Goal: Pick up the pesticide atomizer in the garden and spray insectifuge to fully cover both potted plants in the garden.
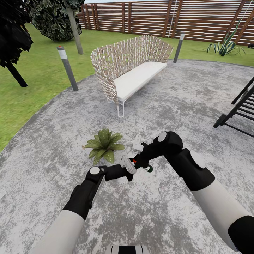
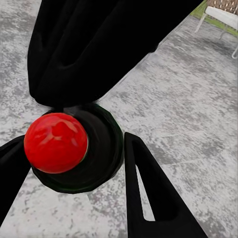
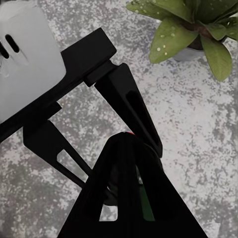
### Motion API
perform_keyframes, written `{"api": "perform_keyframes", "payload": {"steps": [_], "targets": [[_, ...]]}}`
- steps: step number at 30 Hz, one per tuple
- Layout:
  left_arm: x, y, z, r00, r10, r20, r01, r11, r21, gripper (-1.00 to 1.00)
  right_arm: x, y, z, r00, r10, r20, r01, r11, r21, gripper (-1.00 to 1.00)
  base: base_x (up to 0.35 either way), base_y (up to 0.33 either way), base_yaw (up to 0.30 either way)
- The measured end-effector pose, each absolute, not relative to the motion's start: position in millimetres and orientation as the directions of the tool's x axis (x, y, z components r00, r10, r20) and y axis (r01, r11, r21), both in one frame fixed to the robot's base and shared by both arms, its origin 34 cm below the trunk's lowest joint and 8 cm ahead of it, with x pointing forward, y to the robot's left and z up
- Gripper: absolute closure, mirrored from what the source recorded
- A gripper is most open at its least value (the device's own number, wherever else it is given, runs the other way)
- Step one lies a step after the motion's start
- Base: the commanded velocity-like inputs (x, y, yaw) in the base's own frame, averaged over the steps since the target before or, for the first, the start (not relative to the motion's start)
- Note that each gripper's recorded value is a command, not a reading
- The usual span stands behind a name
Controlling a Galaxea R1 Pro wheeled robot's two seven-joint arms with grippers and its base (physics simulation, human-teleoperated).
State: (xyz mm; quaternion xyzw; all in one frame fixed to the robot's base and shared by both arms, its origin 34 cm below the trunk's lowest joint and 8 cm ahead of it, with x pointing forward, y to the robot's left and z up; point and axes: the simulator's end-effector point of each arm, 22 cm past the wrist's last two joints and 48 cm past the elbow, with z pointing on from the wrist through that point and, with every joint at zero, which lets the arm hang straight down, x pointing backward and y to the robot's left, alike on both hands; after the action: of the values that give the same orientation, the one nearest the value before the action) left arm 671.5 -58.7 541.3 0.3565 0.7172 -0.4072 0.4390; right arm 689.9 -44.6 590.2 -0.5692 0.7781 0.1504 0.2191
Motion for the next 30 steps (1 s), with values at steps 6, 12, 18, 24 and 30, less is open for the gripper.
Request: {"api": "perform_keyframes", "payload": {"steps": [6, 12, 18, 24, 30], "targets": [[670.6, -57.1, 534.2, -0.368, 0.158, -0.916, 0.865, 0.420, -0.275, 1.00, 689.6, -44.4, 591.1, -0.253, -0.821, -0.513, -0.952, 0.304, -0.018, 1.00, 0.000, 0.000, 0.000], [668.0, -47.1, 517.3, -0.382, 0.173, -0.908, 0.858, 0.431, -0.279, 1.00, 688.8, -47.1, 591.7, -0.250, -0.822, -0.511, -0.953, 0.302, -0.020, 1.00, 0.000, 0.000, 0.000], [672.2, -17.2, 492.7, -0.400, 0.216, -0.891, 0.839, 0.478, -0.260, 1.00, 688.4, -49.0, 591.9, -0.249, -0.823, -0.510, -0.953, 0.301, -0.021, 1.00, 0.000, 0.000, 0.000], [670.6, 24.7, 459.5, -0.437, 0.278, -0.855, 0.815, 0.525, -0.246, 1.00, 690.1, -66.4, 589.7, -0.259, -0.829, -0.496, -0.948, 0.317, -0.034, 1.00, 0.000, 0.000, 0.000], [671.8, 57.6, 426.3, -0.496, 0.310, -0.811, 0.754, 0.617, -0.226, 1.00, 692.7, -164.3, 563.9, -0.475, -0.743, -0.471, -0.848, 0.530, 0.020, 1.00, 0.000, 0.000, 0.000]]}}
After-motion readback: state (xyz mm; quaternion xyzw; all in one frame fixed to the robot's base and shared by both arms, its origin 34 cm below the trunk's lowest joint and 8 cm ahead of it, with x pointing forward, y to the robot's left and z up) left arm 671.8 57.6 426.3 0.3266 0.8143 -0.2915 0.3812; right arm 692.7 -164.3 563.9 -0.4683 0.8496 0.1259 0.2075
